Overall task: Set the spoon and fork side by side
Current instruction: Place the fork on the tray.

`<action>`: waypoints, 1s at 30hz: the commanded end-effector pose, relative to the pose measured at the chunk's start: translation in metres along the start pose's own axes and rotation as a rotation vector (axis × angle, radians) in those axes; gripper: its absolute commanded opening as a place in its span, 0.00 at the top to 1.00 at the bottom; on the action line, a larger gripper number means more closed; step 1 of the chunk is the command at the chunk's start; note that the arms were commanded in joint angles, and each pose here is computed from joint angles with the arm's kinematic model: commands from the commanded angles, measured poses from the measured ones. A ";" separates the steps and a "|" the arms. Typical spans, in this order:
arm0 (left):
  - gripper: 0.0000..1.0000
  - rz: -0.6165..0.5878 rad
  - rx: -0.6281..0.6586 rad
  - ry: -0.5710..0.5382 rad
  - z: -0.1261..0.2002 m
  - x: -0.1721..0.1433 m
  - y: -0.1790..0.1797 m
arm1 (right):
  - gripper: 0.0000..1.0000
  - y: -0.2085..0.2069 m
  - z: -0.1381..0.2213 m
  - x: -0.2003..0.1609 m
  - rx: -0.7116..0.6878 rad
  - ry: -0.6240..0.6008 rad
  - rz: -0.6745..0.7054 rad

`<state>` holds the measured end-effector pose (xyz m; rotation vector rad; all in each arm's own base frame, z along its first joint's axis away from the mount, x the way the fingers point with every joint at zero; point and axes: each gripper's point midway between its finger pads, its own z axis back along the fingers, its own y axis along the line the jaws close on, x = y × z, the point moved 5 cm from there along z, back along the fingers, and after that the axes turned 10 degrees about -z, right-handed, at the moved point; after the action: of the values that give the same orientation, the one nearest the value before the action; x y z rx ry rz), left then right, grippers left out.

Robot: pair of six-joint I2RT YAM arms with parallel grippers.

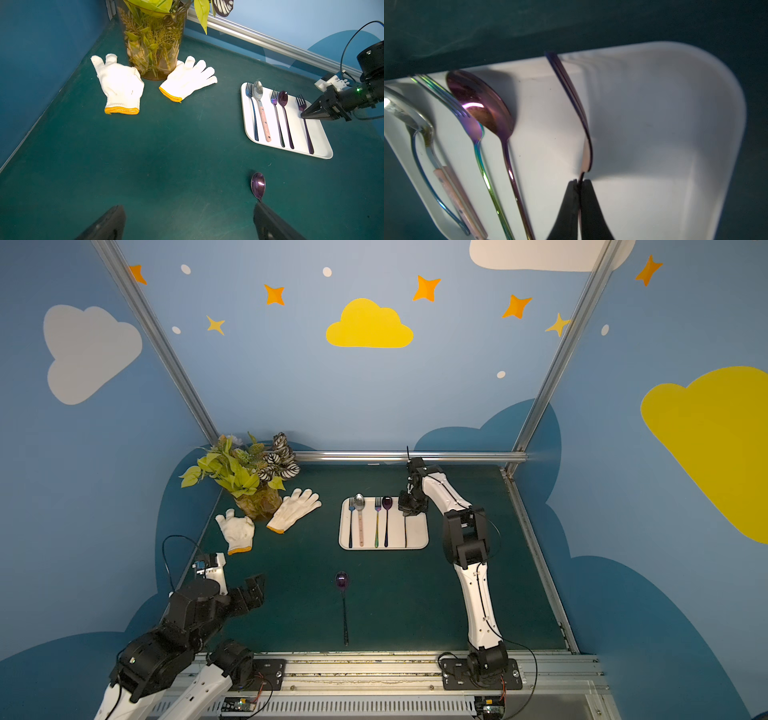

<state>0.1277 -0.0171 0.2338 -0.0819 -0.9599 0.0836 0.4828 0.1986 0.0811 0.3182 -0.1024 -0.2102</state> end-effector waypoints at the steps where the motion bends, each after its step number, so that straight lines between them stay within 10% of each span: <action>1: 0.00 -0.010 -0.007 -0.003 -0.003 0.000 -0.002 | 0.98 -0.005 -0.007 0.000 -0.008 0.023 -0.014; 30: 0.00 -0.010 -0.012 -0.006 -0.002 0.000 -0.002 | 0.71 0.013 0.038 0.007 0.035 -0.062 0.020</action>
<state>0.1276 -0.0174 0.2337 -0.0846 -0.9590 0.0822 0.4853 0.1973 0.0794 0.3238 -0.0994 -0.2219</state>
